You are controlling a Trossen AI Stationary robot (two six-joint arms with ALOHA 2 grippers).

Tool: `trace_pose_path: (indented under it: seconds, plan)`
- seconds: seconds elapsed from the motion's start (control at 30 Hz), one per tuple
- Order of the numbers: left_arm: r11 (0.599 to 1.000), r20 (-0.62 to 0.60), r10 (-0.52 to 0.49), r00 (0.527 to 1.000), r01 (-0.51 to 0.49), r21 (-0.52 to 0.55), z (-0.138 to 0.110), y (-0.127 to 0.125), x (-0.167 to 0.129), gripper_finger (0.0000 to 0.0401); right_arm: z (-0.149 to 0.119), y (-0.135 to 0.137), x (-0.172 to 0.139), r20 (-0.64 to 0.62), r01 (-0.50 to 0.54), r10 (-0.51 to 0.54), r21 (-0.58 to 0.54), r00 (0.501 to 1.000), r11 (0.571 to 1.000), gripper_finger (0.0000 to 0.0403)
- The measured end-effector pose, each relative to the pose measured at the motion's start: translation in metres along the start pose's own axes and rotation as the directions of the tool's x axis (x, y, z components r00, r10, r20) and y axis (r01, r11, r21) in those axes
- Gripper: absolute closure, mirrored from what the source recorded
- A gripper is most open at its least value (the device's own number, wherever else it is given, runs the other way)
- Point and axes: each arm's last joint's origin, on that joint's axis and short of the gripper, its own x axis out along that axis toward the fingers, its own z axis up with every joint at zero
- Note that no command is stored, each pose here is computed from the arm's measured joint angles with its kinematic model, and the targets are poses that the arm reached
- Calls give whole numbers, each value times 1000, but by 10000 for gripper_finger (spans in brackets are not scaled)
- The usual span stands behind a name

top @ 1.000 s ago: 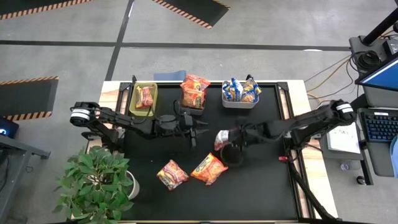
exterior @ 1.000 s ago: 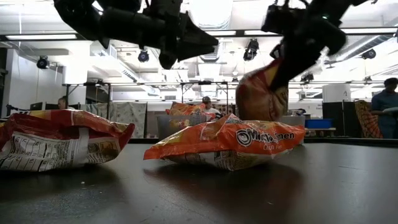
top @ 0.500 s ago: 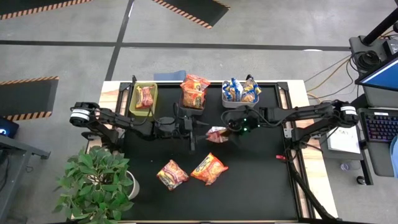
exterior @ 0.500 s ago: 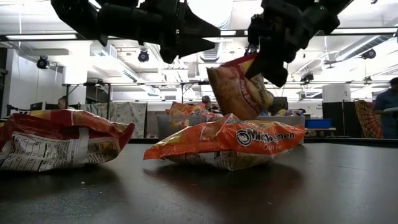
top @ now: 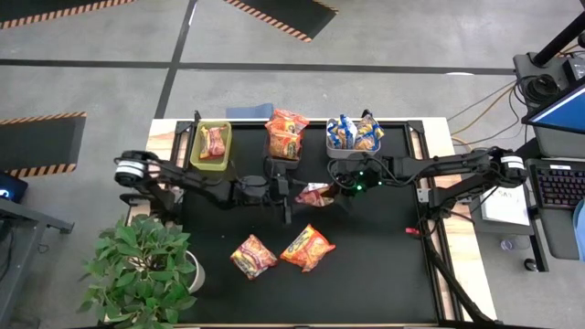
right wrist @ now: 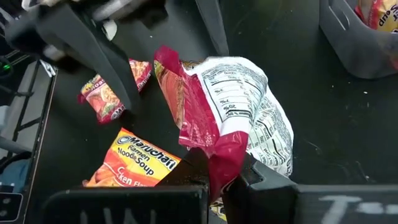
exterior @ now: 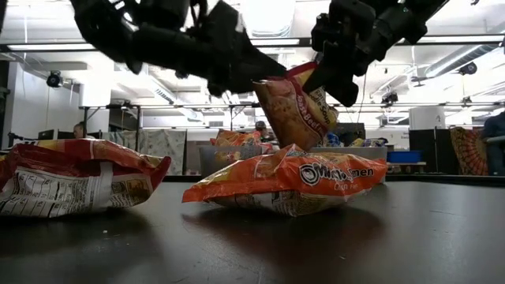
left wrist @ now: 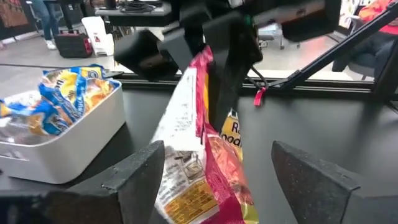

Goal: Sort Maruchan noodles
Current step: Put the red noodle pack into the white bin

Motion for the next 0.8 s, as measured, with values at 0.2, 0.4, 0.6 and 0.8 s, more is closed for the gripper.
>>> trace_pose_path:
  seconds: [0.2, 0.4, 0.6, 0.8]
  plan:
    - [1000, 58, 3, 998, -2, -28, -22, -2, 16, 140, 0, 0, 0, -2, 1, -1, -2, 1000, 1000, 394]
    - [998, 62, 48, 997, -46, -31, -25, -1, 18, 221, 0, 0, 0, -1, 1, -1, -7, 1000, 1000, 394]
    - [998, 58, 50, 997, -48, -30, -26, -1, 18, 347, 0, -1, 0, 9, 30, -30, -26, 1000, 999, 394]
    - [999, 57, 49, 997, -48, -25, -26, -1, 18, 385, 0, -1, 0, 8, 38, -38, -2, 999, 999, 370]
